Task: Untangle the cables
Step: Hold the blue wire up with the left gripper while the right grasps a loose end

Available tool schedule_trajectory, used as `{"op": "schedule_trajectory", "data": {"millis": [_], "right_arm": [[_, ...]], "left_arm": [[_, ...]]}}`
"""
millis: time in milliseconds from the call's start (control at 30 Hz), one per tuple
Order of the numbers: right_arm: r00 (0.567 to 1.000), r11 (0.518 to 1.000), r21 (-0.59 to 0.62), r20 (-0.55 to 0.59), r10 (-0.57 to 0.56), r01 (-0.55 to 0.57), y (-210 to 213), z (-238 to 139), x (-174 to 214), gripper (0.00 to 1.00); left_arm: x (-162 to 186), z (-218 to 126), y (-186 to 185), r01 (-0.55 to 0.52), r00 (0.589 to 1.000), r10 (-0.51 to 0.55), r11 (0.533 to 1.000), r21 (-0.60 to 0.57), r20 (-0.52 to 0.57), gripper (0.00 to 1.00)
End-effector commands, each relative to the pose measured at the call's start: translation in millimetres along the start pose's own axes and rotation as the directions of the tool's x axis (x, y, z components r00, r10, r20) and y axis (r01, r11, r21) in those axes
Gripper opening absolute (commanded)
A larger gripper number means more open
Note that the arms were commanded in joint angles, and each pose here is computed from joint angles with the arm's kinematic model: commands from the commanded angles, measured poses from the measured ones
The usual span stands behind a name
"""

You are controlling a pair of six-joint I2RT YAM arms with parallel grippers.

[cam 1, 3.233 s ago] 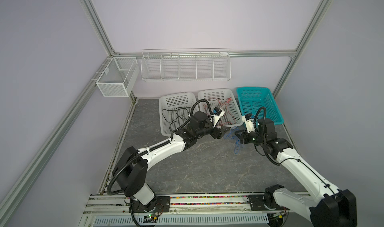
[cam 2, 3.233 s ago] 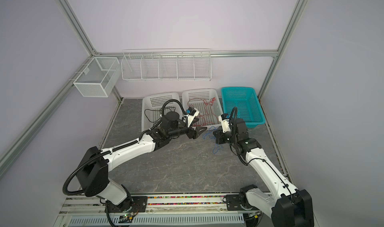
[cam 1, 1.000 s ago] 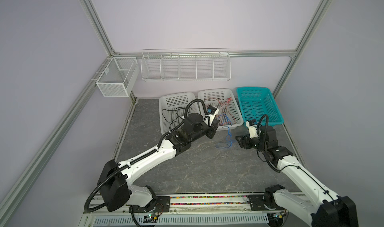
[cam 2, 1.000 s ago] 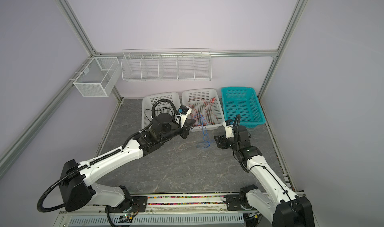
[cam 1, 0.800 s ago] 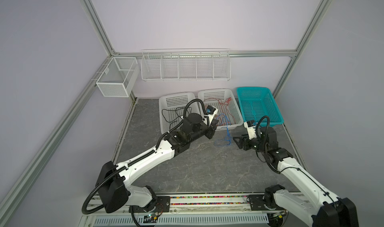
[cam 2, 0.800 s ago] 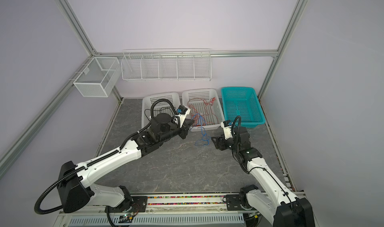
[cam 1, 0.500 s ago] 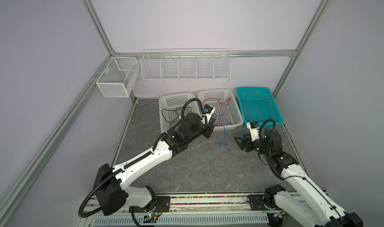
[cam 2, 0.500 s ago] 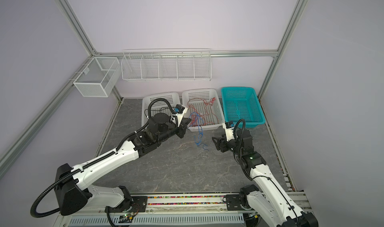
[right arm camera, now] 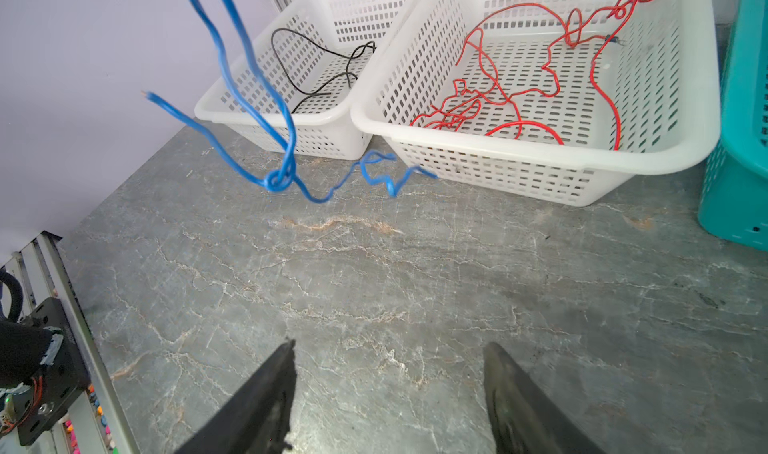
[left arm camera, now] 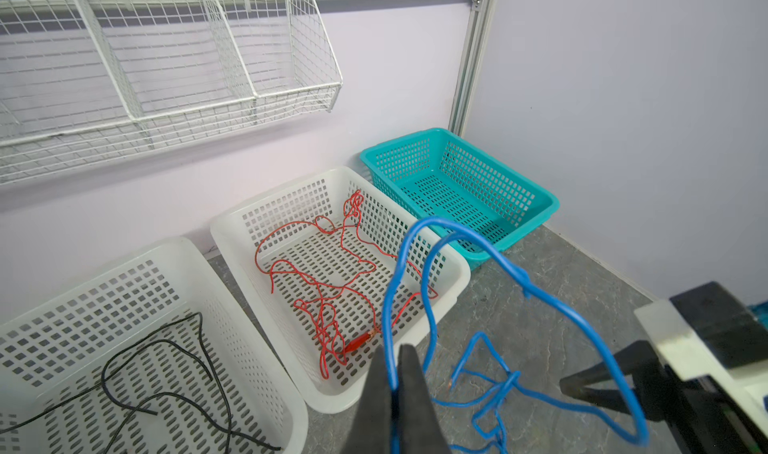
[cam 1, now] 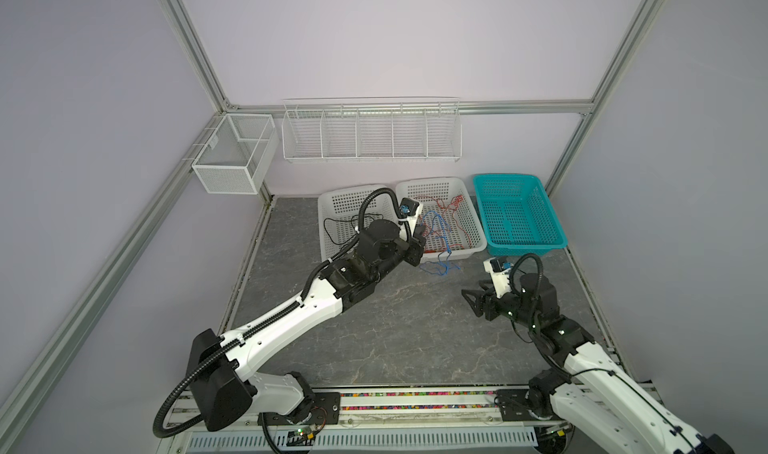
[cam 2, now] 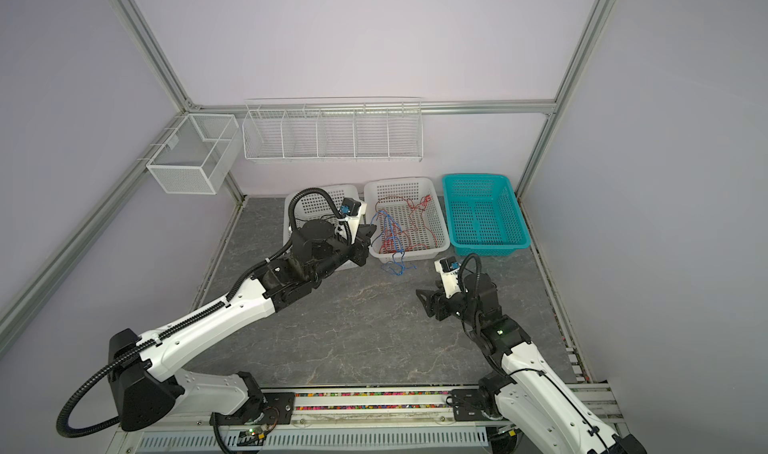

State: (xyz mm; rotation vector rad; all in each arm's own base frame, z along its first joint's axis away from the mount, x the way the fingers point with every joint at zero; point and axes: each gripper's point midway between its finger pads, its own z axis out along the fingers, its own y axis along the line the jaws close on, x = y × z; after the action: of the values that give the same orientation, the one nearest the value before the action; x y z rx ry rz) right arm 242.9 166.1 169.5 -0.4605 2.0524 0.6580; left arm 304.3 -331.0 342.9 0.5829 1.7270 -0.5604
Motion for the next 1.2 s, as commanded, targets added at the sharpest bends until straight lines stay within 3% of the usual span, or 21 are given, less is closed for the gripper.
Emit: {"op": "schedule_trajectory", "data": {"millis": [0,500,900,1167], "right_arm": [[0.999,1.000,-0.006,0.052,-0.003,0.004,3,3,-9,0.73],[0.984,0.998,-0.028,0.167,0.062,-0.058,11,37,-44,0.69],[0.965,0.996,-0.075,0.253,0.072,-0.054,22,51,-82,0.69],[0.963,0.997,-0.033,0.259,0.073,-0.066,15,56,-87,0.68]], "left_arm": [[-23,-2,12,0.055,0.997,-0.051,0.997,-0.061,0.058,0.00],[-39,2,3,0.201,0.975,-0.199,0.980,-0.009,0.095,0.00],[-43,-1,1,0.237,0.966,-0.237,0.971,0.010,0.105,0.00],[-43,-1,-2,0.243,0.964,-0.245,0.970,0.026,0.101,0.00]]}}
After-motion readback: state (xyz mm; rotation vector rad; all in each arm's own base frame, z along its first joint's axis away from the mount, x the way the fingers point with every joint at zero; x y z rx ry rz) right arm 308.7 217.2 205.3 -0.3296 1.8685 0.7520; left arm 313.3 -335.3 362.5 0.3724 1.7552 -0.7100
